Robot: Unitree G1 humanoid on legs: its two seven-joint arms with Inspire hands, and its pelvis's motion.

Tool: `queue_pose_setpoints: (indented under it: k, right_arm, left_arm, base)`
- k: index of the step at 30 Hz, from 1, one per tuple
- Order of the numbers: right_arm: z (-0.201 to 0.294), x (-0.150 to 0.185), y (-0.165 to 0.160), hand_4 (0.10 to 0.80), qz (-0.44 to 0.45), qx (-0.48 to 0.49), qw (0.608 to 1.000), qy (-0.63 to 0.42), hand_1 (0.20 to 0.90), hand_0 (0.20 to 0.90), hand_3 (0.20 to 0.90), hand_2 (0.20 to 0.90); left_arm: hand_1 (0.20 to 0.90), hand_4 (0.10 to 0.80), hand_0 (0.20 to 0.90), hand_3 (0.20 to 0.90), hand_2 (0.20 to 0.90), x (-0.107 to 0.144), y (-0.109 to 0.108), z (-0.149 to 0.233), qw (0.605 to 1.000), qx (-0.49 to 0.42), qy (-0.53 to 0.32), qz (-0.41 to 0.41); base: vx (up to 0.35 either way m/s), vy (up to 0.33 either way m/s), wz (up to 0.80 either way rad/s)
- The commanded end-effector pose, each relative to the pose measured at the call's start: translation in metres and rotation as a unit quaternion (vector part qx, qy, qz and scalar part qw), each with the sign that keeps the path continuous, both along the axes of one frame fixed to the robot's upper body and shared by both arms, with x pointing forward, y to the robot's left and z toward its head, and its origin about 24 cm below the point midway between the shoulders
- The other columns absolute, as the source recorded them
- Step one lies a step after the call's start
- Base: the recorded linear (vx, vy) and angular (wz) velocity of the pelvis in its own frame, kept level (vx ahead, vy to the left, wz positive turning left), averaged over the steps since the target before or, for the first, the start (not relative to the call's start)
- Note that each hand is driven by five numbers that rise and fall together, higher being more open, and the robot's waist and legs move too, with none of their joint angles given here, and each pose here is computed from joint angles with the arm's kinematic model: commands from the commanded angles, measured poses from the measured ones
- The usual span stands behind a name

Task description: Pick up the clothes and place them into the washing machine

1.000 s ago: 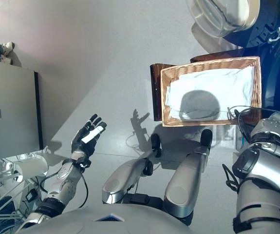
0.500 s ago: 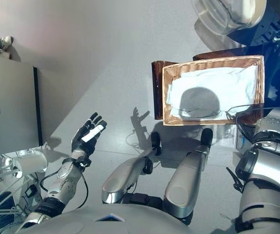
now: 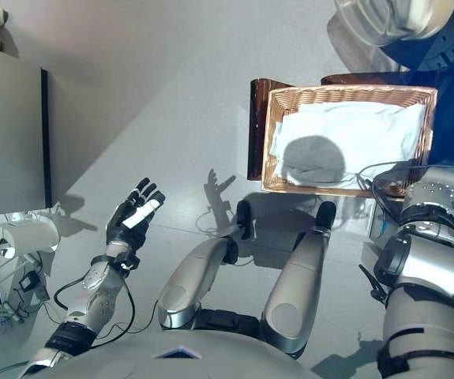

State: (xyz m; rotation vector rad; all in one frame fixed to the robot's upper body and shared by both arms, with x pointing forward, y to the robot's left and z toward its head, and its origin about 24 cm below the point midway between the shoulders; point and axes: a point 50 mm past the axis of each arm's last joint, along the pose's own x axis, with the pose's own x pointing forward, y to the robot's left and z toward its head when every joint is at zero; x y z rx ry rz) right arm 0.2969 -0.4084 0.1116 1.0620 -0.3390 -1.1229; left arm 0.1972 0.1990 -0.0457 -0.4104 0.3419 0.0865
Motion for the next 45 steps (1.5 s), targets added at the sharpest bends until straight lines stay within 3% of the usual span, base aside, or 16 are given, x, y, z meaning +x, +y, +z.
queue_pose_setpoints:
  k: [1,14,23,25,26,38,45]
  right_arm:
    - [0.054,-0.012,-0.022,0.3,-0.058,-0.11,0.991,-0.052,0.2,0.2,0.2,0.2]
    - [0.068,-0.036,-0.046,0.3,-0.13,-0.088,0.986,-0.063,0.2,0.2,0.2,0.2]
    - [0.069,-0.037,-0.049,0.3,-0.132,-0.074,0.987,-0.053,0.2,0.2,0.2,0.2]
    - [0.068,-0.036,-0.048,0.475,-0.129,-0.075,0.988,-0.047,0.444,0.444,0.444,0.444]
    - [0.067,-0.036,-0.048,0.8,-0.128,-0.073,0.988,-0.042,0.9,0.9,0.9,0.9]
    - [0.063,-0.029,-0.043,0.8,-0.115,-0.063,0.991,-0.037,0.9,0.9,0.9,0.9]
    - [0.037,-0.024,-0.032,0.8,-0.097,-0.039,0.994,-0.005,0.9,0.9,0.9,0.9]
  left_arm:
    - [0.9,0.8,0.9,0.9,0.9,-0.007,0.029,0.015,0.998,0.023,-0.042,0.042]
    - [0.9,0.8,0.9,0.9,0.9,-0.011,0.047,0.023,0.996,0.046,-0.048,0.055]
    - [0.9,0.8,0.9,0.9,0.9,-0.013,0.049,0.026,0.996,0.053,-0.047,0.046]
    - [0.9,0.8,0.9,0.9,0.9,-0.013,0.05,0.026,0.996,0.055,-0.047,0.048]
    - [0.9,0.8,0.9,0.9,0.9,-0.014,0.051,0.026,0.996,0.057,-0.046,0.049]
    - [0.9,0.8,0.9,0.9,0.9,-0.017,0.055,0.024,0.996,0.061,-0.038,0.05]
    - [0.9,0.8,0.9,0.9,0.9,-0.016,0.057,0.023,0.996,0.064,-0.035,0.053]
  base:
    - [-0.037,-0.028,-0.12]
    - [-0.01,-0.007,-0.02]
    - [0.006,0.013,-0.07]
    - [0.001,0.001,-0.02]
    - [0.0,0.0,0.0]
    - [0.0,0.0,0.0]
    - [0.0,0.0,0.0]
